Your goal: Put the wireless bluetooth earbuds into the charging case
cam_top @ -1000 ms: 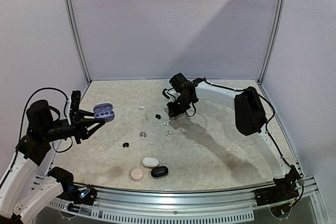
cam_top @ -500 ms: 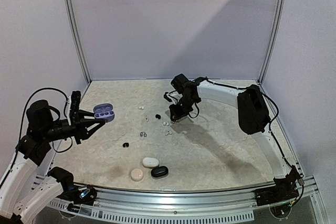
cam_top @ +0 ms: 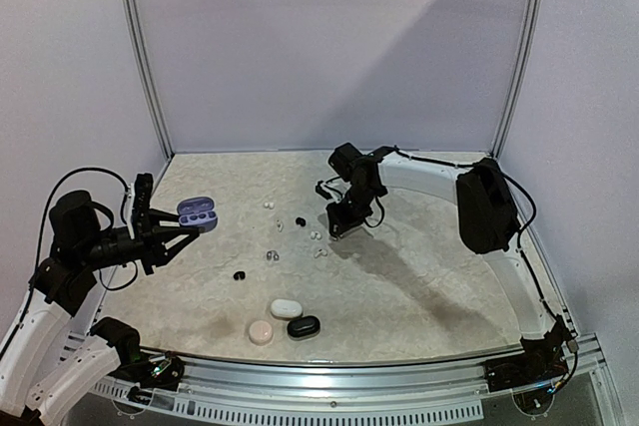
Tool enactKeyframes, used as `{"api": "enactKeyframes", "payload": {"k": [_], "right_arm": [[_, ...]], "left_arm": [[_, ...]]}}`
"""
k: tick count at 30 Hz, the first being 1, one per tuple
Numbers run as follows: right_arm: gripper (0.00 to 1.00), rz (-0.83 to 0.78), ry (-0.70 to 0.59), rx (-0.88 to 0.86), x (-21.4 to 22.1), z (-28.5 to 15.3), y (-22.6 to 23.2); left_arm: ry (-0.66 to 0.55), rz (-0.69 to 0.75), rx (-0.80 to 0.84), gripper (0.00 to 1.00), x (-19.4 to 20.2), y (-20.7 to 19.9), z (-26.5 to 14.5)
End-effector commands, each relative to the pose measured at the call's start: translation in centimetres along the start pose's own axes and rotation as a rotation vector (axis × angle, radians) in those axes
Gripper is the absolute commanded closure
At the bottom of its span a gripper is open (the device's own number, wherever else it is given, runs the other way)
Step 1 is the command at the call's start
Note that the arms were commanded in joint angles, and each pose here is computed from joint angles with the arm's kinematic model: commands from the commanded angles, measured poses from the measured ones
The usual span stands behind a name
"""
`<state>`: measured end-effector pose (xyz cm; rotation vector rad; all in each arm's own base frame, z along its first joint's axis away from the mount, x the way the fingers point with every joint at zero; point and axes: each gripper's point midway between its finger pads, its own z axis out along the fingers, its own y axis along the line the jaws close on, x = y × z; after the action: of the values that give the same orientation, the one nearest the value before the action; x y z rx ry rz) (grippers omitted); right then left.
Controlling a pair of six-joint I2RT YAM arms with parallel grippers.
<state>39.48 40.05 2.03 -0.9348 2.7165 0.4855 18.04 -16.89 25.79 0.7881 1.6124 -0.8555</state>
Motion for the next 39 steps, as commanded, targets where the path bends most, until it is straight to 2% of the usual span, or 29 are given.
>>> {"api": "enactKeyframes", "payload": {"k": [1, 15, 20, 23, 26, 31, 35, 39], "right_arm": [[0.75, 0.012, -0.002, 0.009, 0.8, -2.5, 0.7], [0.69, 0.080, 0.028, 0.024, 3.3, -3.5, 0.6], [0.57, 0.056, 0.020, 0.067, 2.9, -4.5, 0.1], [0.53, -0.006, 0.003, 0.081, 1.8, -5.1, 0.1], [0.55, -0.091, -0.008, 0.101, 0.5, -5.7, 0.0], [0.69, -0.273, -0.001, 0.113, -0.6, -5.4, -0.2], [0.70, -0.396, 0.034, 0.104, -0.3, -4.7, -0.3], [0.70, -0.437, 0.061, 0.067, 0.3, -3.5, 0.0]], "left_arm": [[0.013, 0.003, -0.013, 1.00, 0.8, 0.3, -0.1], [0.013, 0.004, -0.013, 1.00, 0.9, 0.3, 0.0], [0.015, 0.001, -0.010, 1.00, 1.0, 0.3, 0.0], [0.019, -0.003, -0.009, 1.00, 1.1, 0.4, 0.1], [0.022, -0.006, -0.010, 1.00, 1.2, 0.4, 0.1], [0.028, 0.009, -0.017, 1.00, 1.3, 0.5, 0.0], [0.029, 0.011, -0.024, 1.00, 1.4, 0.7, 0.0], [0.027, 0.012, -0.023, 1.00, 1.4, 0.7, 0.0]]}}
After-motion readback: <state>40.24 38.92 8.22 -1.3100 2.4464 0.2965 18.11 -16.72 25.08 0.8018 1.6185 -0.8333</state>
